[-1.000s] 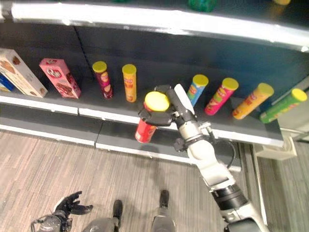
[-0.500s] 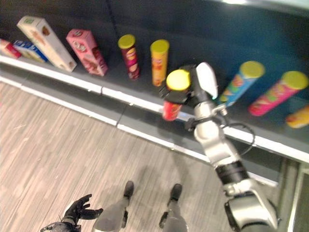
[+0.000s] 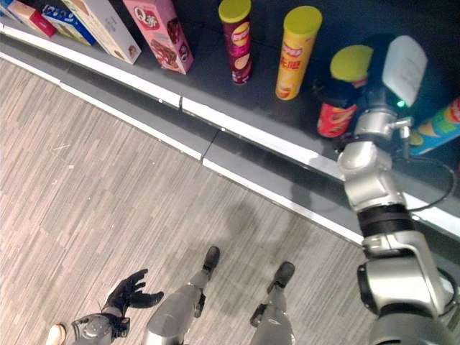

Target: Put the goods on the table back onto the shelves and tidy them up.

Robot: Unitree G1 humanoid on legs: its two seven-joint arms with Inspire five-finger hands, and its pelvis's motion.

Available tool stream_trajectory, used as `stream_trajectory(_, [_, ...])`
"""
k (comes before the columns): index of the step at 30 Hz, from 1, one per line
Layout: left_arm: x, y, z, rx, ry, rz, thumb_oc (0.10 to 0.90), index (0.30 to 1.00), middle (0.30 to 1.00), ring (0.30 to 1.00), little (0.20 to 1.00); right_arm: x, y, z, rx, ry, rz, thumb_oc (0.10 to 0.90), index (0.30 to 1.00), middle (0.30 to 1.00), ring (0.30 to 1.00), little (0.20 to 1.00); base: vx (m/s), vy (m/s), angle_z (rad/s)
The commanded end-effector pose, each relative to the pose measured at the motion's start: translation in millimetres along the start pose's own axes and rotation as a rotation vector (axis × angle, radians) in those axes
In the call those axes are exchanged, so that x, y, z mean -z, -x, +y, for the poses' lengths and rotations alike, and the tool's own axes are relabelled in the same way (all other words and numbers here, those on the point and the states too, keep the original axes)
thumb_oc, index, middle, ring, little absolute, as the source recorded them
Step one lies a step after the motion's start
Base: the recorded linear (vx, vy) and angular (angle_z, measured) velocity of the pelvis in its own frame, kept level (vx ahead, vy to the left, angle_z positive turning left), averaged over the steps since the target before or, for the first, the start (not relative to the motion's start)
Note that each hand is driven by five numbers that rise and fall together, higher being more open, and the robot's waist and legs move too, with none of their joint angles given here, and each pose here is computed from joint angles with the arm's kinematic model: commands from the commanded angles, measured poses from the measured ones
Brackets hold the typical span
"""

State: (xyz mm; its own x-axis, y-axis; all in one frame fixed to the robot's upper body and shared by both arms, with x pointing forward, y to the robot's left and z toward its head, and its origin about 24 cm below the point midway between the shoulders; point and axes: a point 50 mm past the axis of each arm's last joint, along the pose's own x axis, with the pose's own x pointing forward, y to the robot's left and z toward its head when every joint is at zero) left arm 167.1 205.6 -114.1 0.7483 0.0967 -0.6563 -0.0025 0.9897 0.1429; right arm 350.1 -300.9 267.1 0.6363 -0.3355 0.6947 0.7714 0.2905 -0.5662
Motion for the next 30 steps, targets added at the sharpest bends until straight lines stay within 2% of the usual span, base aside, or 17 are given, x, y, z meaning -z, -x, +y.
stream_trajectory(1, [6.2, 5.1, 19.3, -0.043, -0.085, 0.002, 0.800, 0.900, 0.900, 0.900, 0.900, -41.9, -41.9, -67.0, 0.327, -0.005, -0.181, 0.400, 0.300, 0.300, 0.300, 0.300, 0.00, 0.000, 0.04])
stream_trajectory(10, [-0.1, 3.5, 13.8, -0.030, -0.087, -0.025, 0.800, 0.900, 0.900, 0.900, 0.900, -33.8, -44.8, -74.9, 0.412, -0.082, -0.104, 0.400, 0.300, 0.300, 0.300, 0.300, 0.00, -0.003, 0.02])
stream_trajectory(19, [-7.4, 1.7, 12.0, -0.033, -0.089, -0.054, 0.800, 0.900, 0.900, 0.900, 0.900, -24.6, -46.7, -82.2, 0.462, -0.072, -0.059, 0.400, 0.300, 0.300, 0.300, 0.300, 0.00, 0.000, 0.00])
stream_trajectory(30, [-11.8, 0.0, 10.5, -0.029, -0.097, -0.066, 0.800, 0.900, 0.900, 0.900, 0.900, -16.6, -40.9, -72.8, 0.439, -0.100, -0.014, 0.400, 0.300, 0.300, 0.300, 0.300, 0.00, -0.008, 0.05])
